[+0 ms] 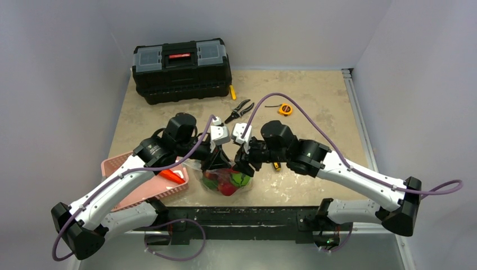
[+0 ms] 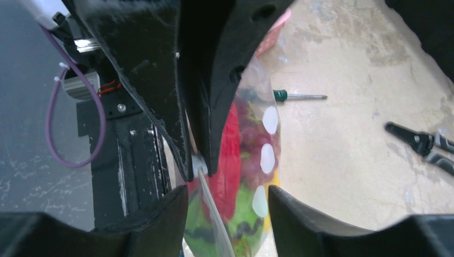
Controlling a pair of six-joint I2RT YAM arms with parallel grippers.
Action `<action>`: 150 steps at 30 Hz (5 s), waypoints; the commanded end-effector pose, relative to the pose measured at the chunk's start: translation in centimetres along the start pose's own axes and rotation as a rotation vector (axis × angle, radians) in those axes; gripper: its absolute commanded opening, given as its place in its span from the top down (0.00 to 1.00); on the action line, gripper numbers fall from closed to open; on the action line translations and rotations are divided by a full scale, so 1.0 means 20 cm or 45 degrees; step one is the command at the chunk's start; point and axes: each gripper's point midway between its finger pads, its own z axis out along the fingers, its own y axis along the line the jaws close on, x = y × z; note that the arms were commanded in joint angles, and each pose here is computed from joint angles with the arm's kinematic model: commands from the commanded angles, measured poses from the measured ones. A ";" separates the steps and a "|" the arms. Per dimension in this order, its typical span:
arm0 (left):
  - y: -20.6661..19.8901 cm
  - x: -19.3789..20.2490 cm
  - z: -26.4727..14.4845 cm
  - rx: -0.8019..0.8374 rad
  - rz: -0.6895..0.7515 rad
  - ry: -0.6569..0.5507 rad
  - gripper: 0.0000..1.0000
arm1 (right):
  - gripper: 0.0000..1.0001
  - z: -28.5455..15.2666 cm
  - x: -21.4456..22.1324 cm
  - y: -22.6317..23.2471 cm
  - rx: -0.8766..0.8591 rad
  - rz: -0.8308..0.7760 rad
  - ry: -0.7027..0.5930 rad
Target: Place the food in the zip-top bag and seal the zipper
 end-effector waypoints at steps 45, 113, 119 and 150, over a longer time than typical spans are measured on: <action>0.02 -0.04 -0.03 -0.062 0.040 -0.052 1.00 | 1.00 -0.27 0.03 -0.48 0.818 0.170 -0.261; 0.03 -0.02 -0.73 -0.854 0.093 -0.356 0.47 | 1.00 -0.21 -0.24 -0.46 0.754 0.549 -0.441; -0.01 -0.04 -0.73 -0.810 0.079 -0.382 0.47 | 1.00 -0.08 -0.15 -0.56 0.846 0.613 -0.334; -0.17 -0.08 -0.91 -0.819 -0.139 -0.594 0.00 | 0.68 0.45 0.22 -1.22 0.819 0.805 0.005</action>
